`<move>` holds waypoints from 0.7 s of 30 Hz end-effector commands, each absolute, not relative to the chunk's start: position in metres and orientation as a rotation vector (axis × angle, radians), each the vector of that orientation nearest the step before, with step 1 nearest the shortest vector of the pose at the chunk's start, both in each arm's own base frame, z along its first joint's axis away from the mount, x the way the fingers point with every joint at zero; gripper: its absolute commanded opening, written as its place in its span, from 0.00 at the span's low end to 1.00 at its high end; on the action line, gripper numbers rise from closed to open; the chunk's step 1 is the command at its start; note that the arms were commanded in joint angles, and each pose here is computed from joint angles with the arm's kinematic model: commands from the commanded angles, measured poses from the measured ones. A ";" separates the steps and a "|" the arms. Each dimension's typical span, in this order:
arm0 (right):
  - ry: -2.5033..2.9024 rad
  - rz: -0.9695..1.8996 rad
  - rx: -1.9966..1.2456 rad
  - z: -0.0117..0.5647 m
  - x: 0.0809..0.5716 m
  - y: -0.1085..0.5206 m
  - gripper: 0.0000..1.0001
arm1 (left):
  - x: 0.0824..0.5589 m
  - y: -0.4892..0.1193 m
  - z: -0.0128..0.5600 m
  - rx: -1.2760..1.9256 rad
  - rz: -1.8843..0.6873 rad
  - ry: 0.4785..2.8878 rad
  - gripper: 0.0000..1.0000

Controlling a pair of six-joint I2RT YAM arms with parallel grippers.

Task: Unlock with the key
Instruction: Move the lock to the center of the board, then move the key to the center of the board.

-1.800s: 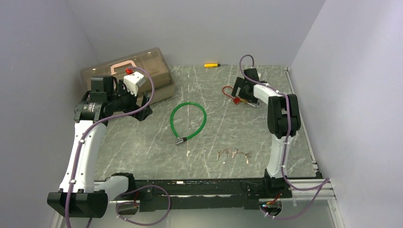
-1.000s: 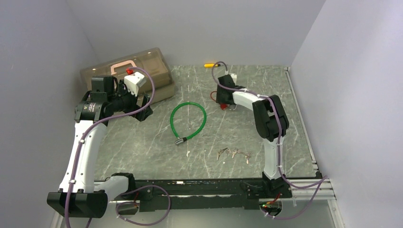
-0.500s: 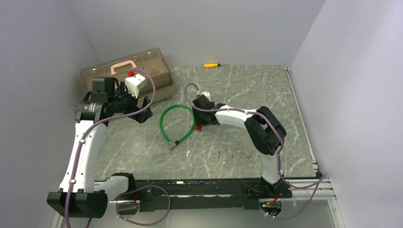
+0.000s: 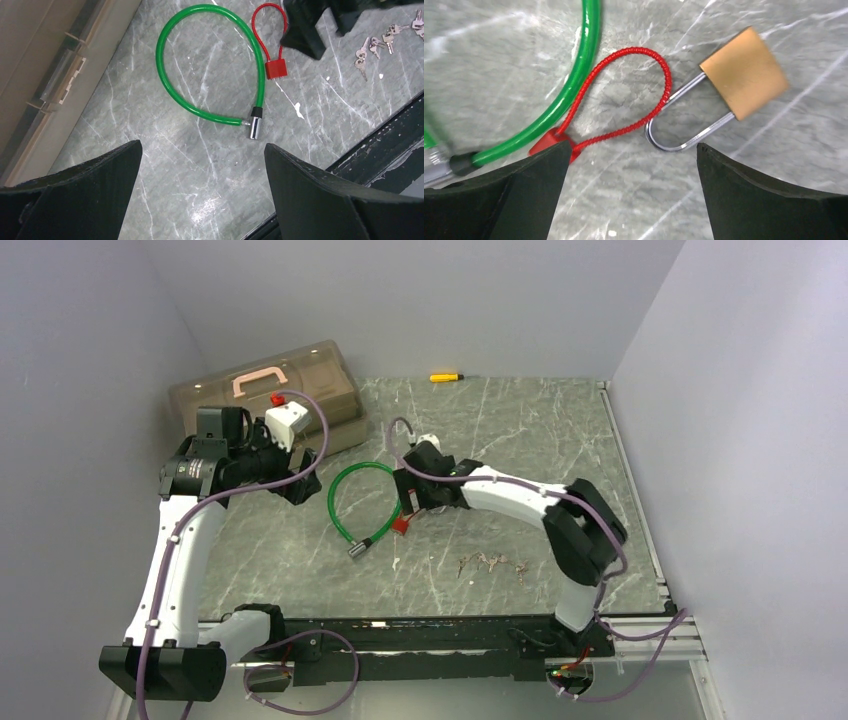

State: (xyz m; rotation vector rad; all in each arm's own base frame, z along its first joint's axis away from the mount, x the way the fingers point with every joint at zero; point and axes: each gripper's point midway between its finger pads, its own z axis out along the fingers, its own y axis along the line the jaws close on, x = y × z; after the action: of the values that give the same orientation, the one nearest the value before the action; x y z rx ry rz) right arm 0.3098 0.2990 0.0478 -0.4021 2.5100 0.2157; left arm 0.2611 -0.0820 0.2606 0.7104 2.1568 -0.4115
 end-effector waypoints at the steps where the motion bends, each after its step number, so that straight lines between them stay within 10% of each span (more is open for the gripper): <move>1: 2.369 0.301 -0.384 0.126 0.313 0.295 1.00 | 0.253 -0.088 0.267 0.763 -0.439 2.137 0.99; 21: 2.611 0.145 0.154 0.080 0.163 0.142 1.00 | 0.239 -0.107 0.238 0.909 -0.476 2.199 0.99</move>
State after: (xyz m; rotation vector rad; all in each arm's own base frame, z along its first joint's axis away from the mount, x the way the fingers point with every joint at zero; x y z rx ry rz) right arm 0.1721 0.1629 0.0789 -0.0296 2.6050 0.2135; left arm 0.2386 -0.1035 0.2371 0.8715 2.2221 -0.4811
